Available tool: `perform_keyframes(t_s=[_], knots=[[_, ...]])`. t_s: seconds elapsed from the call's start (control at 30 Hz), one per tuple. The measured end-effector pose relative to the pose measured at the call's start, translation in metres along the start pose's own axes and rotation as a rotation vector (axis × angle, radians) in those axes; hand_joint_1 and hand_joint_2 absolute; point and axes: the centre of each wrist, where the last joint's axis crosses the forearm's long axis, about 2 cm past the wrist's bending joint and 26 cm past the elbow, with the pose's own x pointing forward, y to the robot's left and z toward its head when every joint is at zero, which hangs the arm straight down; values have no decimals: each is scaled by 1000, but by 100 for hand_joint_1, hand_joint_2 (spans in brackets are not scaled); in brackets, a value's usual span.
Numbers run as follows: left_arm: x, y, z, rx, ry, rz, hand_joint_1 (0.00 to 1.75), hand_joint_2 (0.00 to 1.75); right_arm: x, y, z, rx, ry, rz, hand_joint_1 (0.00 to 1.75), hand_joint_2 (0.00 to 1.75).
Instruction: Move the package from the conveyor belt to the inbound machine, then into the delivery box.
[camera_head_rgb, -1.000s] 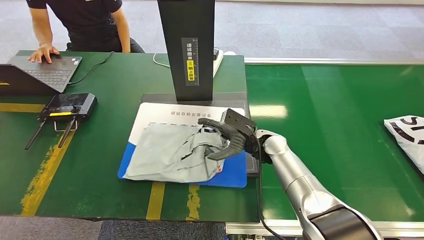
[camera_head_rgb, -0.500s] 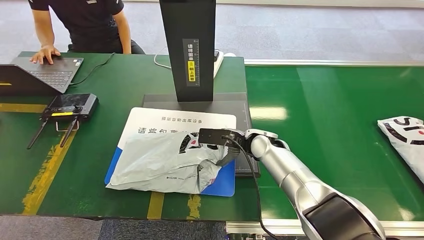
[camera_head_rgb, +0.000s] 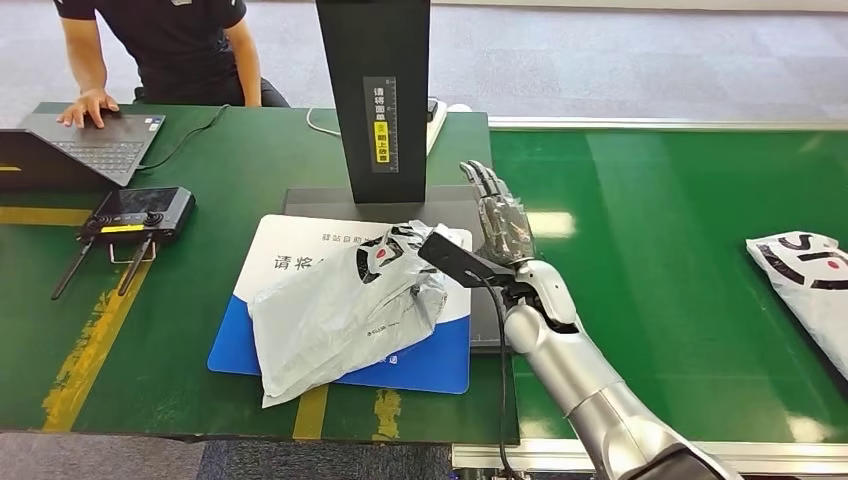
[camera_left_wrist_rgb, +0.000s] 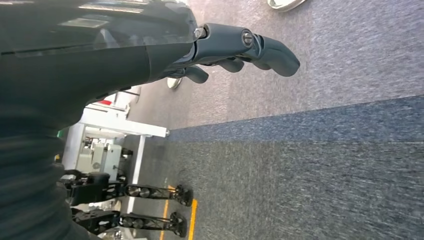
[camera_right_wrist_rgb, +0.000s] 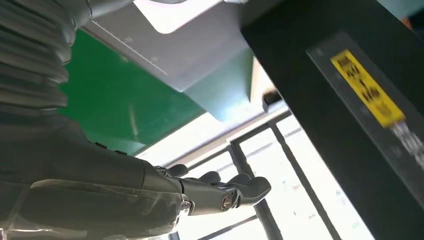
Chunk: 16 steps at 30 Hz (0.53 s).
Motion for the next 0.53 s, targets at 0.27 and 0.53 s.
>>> perform_keyframes(t_s=[0.27, 0.53], knots=[[3, -2, 0, -2, -5, 0, 0, 175, 2, -11, 9, -84, -16, -23, 0, 175], [5, -2, 0, 2, -2, 1, 0, 175, 9, -23, 17, -353, -213, 62, 0, 175]])
